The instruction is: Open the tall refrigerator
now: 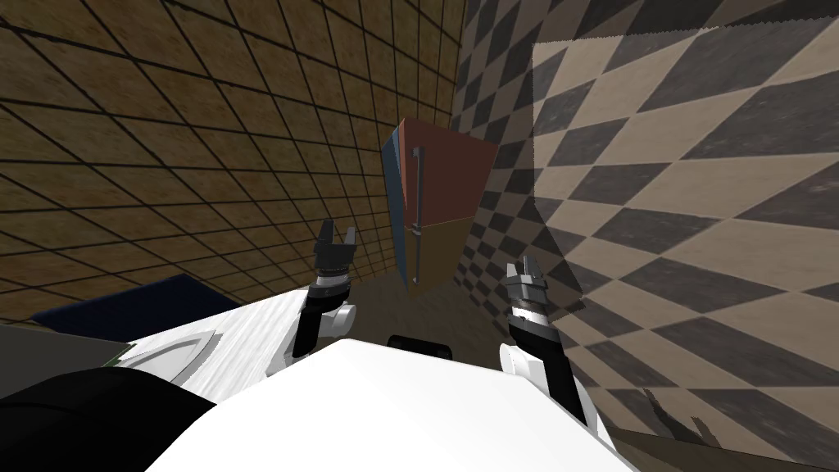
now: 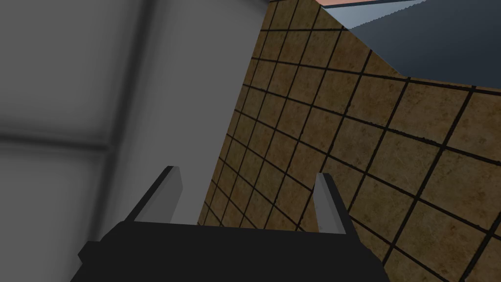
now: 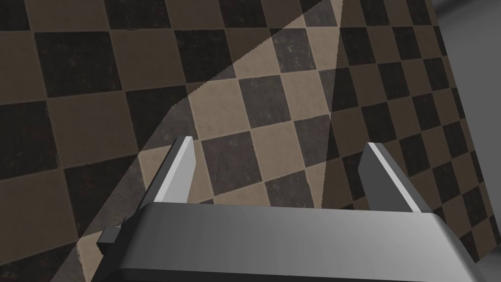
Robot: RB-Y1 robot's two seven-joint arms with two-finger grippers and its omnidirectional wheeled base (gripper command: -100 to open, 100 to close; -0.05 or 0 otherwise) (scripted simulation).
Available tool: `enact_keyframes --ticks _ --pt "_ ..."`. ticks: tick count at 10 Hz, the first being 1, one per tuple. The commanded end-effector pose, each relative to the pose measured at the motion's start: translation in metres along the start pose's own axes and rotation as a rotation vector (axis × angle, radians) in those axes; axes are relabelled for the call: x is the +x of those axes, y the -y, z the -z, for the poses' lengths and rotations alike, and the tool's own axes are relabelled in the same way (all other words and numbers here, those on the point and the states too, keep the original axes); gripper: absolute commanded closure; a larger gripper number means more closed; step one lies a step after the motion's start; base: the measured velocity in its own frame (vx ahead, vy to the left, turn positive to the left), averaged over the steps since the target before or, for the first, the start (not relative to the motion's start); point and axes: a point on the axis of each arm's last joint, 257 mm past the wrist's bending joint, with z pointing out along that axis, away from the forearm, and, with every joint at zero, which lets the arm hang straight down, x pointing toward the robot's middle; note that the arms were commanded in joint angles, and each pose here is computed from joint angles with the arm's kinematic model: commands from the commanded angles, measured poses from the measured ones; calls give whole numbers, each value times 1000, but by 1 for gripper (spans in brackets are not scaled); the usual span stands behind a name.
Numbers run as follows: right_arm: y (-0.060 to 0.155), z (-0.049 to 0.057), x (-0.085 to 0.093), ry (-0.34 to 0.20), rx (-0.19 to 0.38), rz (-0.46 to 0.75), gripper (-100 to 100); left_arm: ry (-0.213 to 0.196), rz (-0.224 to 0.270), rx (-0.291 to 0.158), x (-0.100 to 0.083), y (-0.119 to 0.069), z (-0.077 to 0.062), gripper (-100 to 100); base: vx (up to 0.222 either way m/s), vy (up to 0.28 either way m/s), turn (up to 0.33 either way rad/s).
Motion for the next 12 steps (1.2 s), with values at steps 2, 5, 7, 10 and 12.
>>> enact_keyframes --ticks 2,5,7,10,12 --pt "0 0 0 0 0 0 0 0 0 0 0 0 0 0 0 0 0" --pt "0 0 0 0 0 0 0 0 0 0 0 0 0 0 0 0 0" --pt "0 0 0 0 0 0 0 0 0 0 0 0 0 0 0 0 0" --pt "5 -4 6 -31 5 24 -100 0 0 0 0 0 0 0 1 2 8" --pt "18 -12 17 -78 18 70 -100 0 0 0 0 0 0 0 -4 13 46"
